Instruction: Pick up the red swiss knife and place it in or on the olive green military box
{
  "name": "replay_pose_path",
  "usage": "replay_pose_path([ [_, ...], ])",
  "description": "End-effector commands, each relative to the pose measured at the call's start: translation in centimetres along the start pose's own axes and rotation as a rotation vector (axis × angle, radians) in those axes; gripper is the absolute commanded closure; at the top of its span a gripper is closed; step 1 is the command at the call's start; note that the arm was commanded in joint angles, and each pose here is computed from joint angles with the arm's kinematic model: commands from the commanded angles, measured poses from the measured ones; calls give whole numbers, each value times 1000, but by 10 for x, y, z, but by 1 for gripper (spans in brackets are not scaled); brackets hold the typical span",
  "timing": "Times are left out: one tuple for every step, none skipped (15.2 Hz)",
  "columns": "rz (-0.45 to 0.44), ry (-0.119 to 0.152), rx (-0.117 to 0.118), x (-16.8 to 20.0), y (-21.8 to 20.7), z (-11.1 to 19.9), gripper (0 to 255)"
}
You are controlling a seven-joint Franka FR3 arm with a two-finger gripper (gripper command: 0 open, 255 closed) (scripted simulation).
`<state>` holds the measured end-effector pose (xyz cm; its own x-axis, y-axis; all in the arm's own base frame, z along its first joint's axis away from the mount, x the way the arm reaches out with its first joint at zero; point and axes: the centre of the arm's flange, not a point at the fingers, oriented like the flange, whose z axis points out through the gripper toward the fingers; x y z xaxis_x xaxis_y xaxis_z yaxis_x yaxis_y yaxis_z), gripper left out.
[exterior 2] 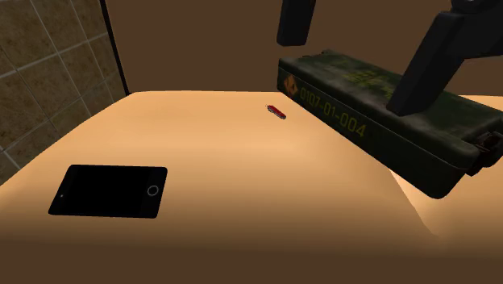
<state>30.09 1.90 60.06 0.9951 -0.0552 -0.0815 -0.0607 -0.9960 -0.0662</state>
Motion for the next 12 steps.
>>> replay_pose_path([
  [0,0,0,0,0,0,0],
  [-38,2,1,11,-4,6,0],
  [-76,4,2,21,-8,13,0],
  [-113,6,3,31,-12,19,0],
  [-151,8,4,42,-17,25,0],
  [-189,10,5,52,-22,32,0],
  [-227,12,6,61,-28,38,0],
  [-265,14,7,71,-34,44,0],
  [-303,16,8,80,-40,50,0],
  [-340,18,9,89,-47,57,0],
  [-378,20,10,98,-54,63,0],
  [-416,22,11,107,-61,69,0],
])
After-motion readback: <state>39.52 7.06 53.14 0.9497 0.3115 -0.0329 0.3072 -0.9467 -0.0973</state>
